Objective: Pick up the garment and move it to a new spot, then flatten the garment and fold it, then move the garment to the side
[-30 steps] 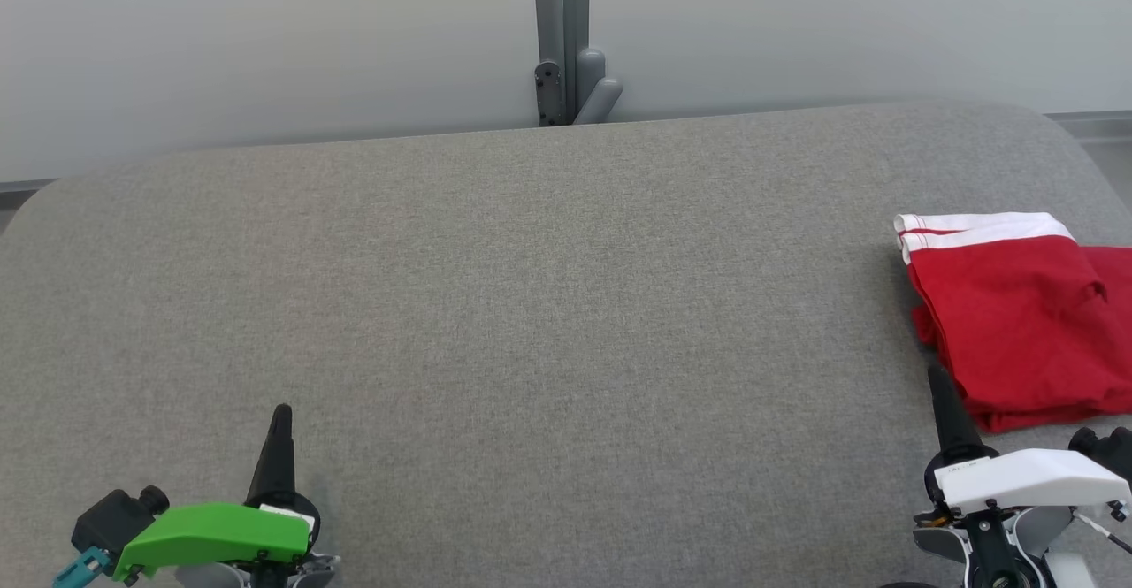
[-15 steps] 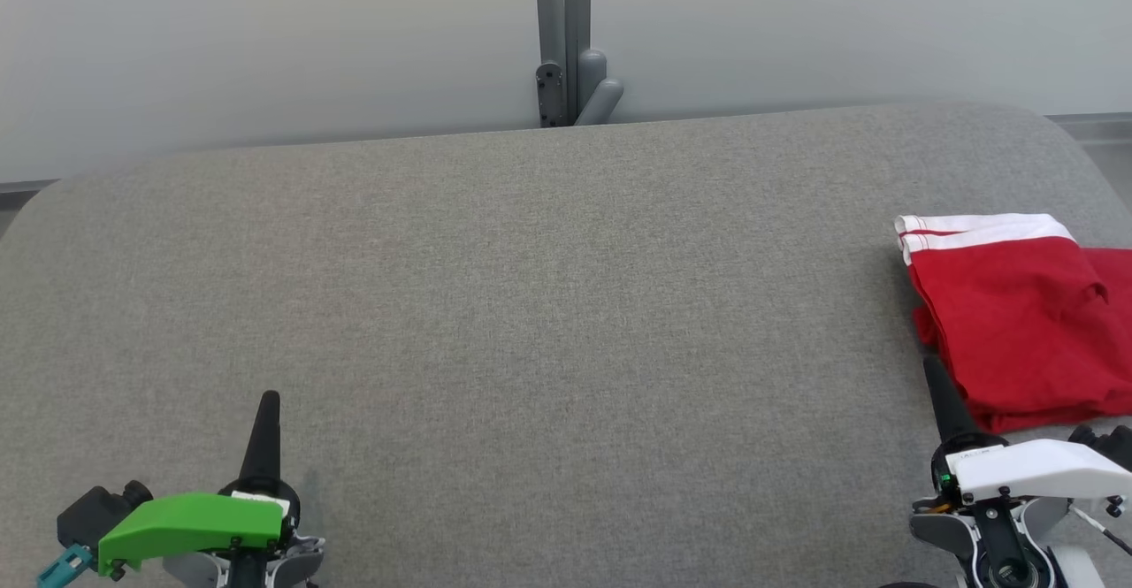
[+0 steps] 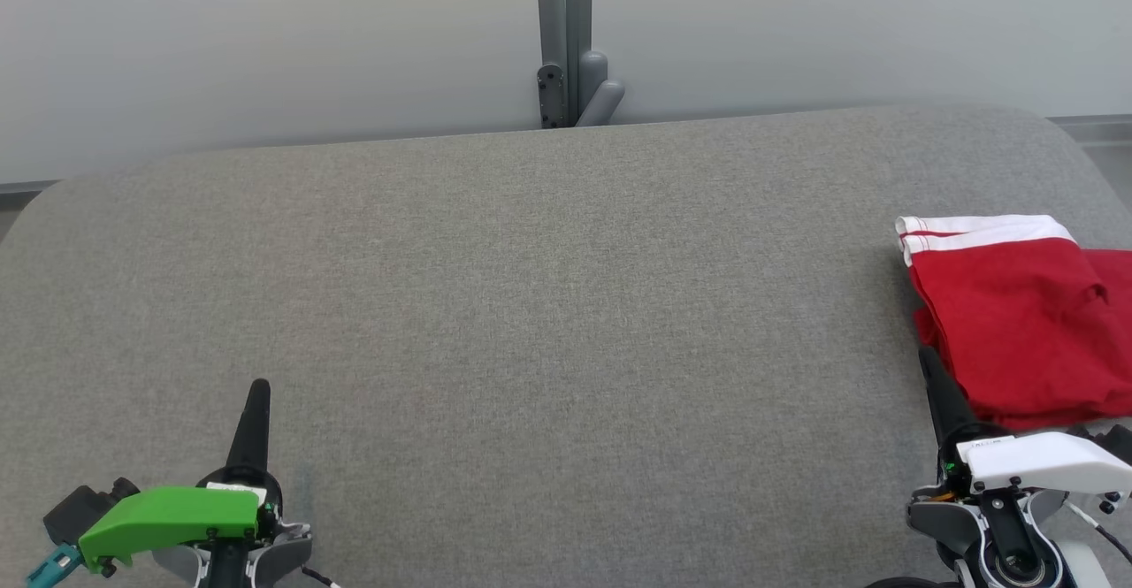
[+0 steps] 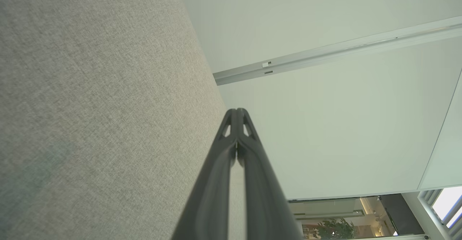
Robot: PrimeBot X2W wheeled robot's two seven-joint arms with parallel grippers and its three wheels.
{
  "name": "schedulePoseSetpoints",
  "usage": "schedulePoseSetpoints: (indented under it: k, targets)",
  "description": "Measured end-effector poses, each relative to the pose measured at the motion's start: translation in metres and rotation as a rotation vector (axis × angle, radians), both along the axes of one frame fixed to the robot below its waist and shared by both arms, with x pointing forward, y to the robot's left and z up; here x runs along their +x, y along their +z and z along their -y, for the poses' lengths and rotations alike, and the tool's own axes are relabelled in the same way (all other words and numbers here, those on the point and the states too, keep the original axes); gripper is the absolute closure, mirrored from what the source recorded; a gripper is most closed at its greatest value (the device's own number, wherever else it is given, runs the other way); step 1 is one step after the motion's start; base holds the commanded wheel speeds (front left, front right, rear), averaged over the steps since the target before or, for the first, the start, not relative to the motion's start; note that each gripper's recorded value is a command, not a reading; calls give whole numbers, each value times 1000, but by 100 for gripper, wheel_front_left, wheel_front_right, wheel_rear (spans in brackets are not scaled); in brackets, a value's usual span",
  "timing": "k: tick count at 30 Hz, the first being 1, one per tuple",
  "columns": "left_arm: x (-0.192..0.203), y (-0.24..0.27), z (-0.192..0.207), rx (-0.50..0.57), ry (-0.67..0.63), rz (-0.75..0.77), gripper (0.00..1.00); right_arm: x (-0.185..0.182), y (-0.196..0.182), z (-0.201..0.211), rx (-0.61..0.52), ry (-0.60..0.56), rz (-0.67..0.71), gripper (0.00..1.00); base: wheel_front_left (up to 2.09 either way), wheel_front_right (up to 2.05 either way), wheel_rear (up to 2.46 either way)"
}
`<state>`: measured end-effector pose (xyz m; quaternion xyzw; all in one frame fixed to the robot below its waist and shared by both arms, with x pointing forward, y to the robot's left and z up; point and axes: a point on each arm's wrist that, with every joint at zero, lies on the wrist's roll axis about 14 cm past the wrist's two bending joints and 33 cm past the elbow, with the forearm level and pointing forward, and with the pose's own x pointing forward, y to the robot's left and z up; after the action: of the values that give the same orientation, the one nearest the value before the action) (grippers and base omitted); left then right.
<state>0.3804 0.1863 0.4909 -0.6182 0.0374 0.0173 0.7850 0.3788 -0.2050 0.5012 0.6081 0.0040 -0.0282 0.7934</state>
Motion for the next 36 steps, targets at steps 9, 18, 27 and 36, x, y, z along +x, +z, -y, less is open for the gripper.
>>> schedulePoseSetpoints:
  k: [9, 18, 27, 36]
  targets:
    - [3, 6, -4, -75, 10, 20, 100, 2, 3, -2, 84, 9, 13, 100, 0, 0, 0]
    - [5, 12, -7, -138, 14, 40, 100, 5, 7, -3, 155, 18, 27, 100, 0, 0, 0]
    - [7, 18, -11, -204, 22, 61, 100, 7, 11, -5, 230, 26, 41, 100, 0, 0, 0]
    - [8, 21, -12, -240, 22, 72, 100, 8, 13, -5, 266, 31, 50, 100, 0, 0, 0]
